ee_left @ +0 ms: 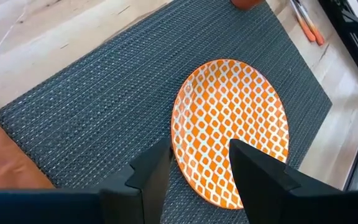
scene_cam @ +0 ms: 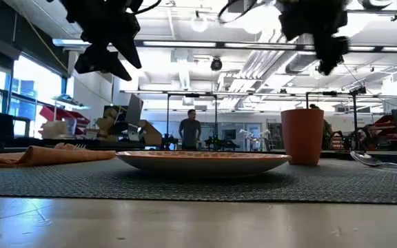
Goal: Set table place
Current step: Put the orange spoon to the right side of the orange plate on the table mat
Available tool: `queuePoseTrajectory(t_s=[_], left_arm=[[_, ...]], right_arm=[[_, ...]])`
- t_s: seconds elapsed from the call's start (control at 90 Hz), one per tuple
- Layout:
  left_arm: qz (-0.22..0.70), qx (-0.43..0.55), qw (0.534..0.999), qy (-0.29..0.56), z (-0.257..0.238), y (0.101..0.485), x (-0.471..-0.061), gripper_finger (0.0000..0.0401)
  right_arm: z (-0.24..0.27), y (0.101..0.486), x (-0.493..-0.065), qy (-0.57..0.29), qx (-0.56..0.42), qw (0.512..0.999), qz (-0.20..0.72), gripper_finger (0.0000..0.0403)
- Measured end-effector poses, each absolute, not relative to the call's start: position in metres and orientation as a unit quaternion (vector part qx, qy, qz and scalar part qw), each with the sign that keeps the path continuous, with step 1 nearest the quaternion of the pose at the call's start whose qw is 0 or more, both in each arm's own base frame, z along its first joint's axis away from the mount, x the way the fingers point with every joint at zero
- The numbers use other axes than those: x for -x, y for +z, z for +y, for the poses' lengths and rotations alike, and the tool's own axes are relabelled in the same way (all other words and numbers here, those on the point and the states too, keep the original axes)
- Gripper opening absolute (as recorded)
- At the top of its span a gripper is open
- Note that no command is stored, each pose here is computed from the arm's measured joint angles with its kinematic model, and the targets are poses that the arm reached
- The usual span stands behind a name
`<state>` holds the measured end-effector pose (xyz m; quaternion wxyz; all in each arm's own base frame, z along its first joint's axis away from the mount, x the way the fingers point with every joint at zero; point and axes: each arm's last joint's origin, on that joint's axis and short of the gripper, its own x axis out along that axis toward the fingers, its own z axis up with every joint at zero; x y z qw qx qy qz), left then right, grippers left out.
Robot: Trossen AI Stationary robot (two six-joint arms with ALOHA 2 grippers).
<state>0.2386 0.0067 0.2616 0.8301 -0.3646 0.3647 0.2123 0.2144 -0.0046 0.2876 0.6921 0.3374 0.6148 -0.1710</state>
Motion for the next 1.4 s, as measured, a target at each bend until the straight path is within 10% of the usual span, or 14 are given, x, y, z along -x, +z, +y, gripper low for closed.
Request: queuePoseTrajectory(t_s=[0.256, 0.578, 0.967, 1.4], left_arm=[[0.362, 0.362, 0.831, 0.218, 0.007, 0.262, -0.239, 0.0151], [0.362, 0.358, 0.833, 0.216, 0.007, 0.262, -0.239, 0.0151], [0.358, 0.362, 0.833, 0.217, 0.007, 0.262, -0.239, 0.0151], [0.355, 0.363, 0.834, 0.216, 0.007, 0.263, -0.240, 0.0151]], right_arm=[[-0.006, 0.196, -0.160, -0.322, -0.440, 0.576, 0.609, 0.0189], [-0.020, 0.140, -0.148, -0.438, -0.471, 0.542, 0.540, 0.0123], [-0.021, 0.131, -0.151, -0.442, -0.482, 0.538, 0.531, 0.0008], [-0.010, 0.181, -0.163, -0.384, -0.489, 0.495, 0.607, 0.0000]])
